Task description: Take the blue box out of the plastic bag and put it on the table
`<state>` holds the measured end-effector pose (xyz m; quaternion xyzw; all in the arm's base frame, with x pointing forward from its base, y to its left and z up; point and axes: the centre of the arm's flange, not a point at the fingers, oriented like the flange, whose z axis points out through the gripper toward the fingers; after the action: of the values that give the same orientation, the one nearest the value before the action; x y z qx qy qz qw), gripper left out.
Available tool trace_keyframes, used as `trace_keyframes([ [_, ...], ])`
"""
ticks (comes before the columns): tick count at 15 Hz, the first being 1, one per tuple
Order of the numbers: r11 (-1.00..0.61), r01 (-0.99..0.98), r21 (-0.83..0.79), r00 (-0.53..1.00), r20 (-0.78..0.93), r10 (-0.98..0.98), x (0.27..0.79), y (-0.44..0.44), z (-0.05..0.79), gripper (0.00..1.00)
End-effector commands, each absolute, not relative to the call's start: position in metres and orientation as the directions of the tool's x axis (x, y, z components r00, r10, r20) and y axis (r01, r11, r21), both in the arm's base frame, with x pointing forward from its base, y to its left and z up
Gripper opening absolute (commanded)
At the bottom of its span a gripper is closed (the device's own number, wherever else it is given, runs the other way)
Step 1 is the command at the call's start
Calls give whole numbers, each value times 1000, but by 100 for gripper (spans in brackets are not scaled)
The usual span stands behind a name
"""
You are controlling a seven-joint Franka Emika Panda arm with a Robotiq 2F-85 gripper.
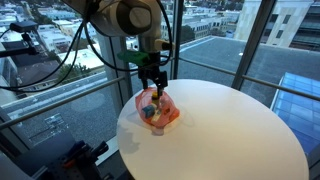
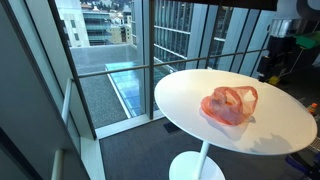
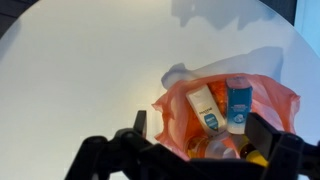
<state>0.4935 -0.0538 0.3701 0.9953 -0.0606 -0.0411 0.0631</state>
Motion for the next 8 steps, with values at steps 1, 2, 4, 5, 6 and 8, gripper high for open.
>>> trace_keyframes([
  [1, -985, -107, 139, 992, -51, -115, 499, -46, 341, 100],
  [2, -986, -103, 132, 993, -47, -110, 500, -44, 333, 100],
  [4, -989, -94, 117, 995, -32, -98, 502, -42, 317, 100],
  [5, -990, -91, 111, 995, -25, -94, 504, -40, 309, 100],
  [6, -991, -88, 104, 996, -22, -90, 505, -38, 301, 100],
  [8, -992, -82, 93, 996, -19, -84, 507, -34, 287, 100],
])
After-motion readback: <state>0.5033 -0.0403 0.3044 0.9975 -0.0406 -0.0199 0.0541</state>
